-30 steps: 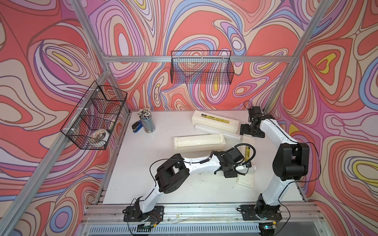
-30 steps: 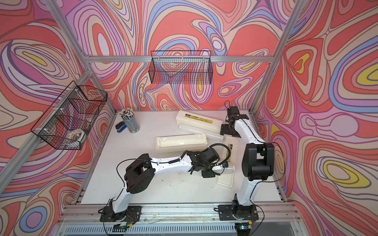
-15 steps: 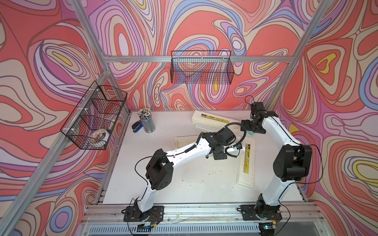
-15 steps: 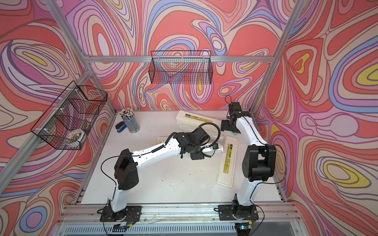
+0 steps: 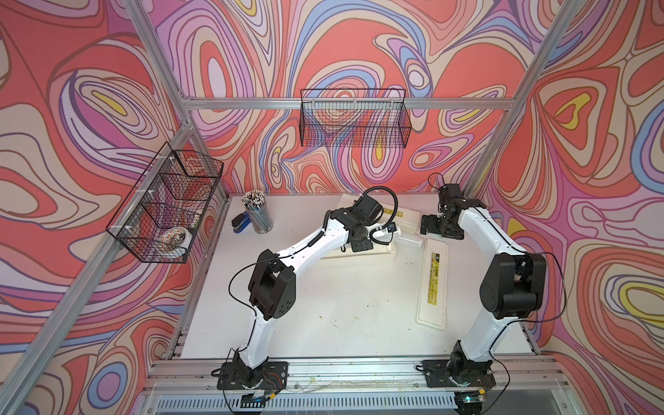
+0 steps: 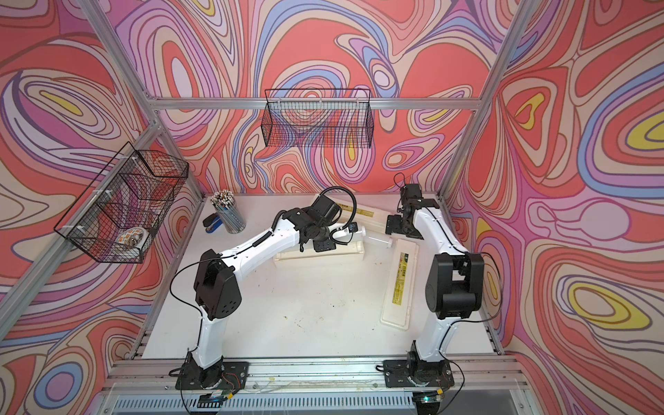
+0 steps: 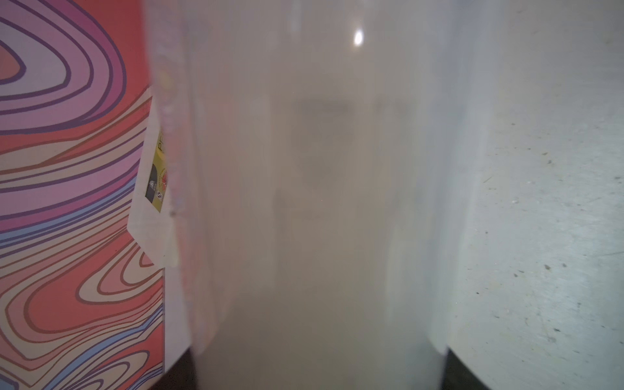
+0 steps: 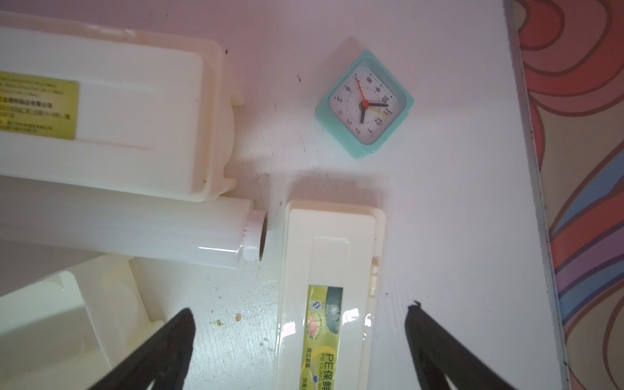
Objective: Put plastic wrap rolls into dispensers
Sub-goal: Place the plastic wrap into the plastic wrap cutting box.
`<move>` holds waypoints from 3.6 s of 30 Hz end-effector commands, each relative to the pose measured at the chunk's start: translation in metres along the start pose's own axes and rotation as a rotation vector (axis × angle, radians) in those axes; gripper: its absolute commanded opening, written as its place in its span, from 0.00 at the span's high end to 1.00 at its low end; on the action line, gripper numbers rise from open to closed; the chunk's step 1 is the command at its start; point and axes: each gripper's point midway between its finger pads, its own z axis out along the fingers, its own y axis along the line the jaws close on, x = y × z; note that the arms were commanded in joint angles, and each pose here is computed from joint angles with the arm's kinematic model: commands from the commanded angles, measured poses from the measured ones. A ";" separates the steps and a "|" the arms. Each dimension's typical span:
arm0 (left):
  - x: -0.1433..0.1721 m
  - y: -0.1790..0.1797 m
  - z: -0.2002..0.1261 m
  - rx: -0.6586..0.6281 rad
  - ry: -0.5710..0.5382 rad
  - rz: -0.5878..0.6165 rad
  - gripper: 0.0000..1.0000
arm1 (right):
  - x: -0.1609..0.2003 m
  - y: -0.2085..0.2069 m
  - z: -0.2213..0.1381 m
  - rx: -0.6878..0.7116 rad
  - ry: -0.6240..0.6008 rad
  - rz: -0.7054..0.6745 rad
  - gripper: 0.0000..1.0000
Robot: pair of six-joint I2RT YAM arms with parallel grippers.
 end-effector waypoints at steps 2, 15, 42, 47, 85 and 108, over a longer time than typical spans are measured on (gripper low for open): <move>-0.023 0.024 -0.004 -0.062 -0.098 0.017 1.00 | -0.007 0.000 -0.002 -0.003 -0.026 0.010 0.02; -0.003 0.003 0.054 -0.008 -0.033 -0.041 1.00 | -0.006 0.003 0.006 -0.012 -0.016 -0.018 0.02; 0.008 -0.007 0.032 0.011 -0.050 0.100 1.00 | 0.076 -0.039 0.037 0.223 0.168 0.241 0.02; 0.009 -0.003 0.028 -0.002 -0.045 0.104 1.00 | 0.081 -0.041 0.040 0.238 0.182 0.238 0.02; 0.005 0.017 0.004 -0.097 -0.019 0.218 1.00 | 0.085 -0.044 0.051 0.252 0.212 0.225 0.02; 0.023 -0.001 0.017 -0.049 0.034 0.255 1.00 | 0.084 -0.046 0.053 0.260 0.209 0.219 0.02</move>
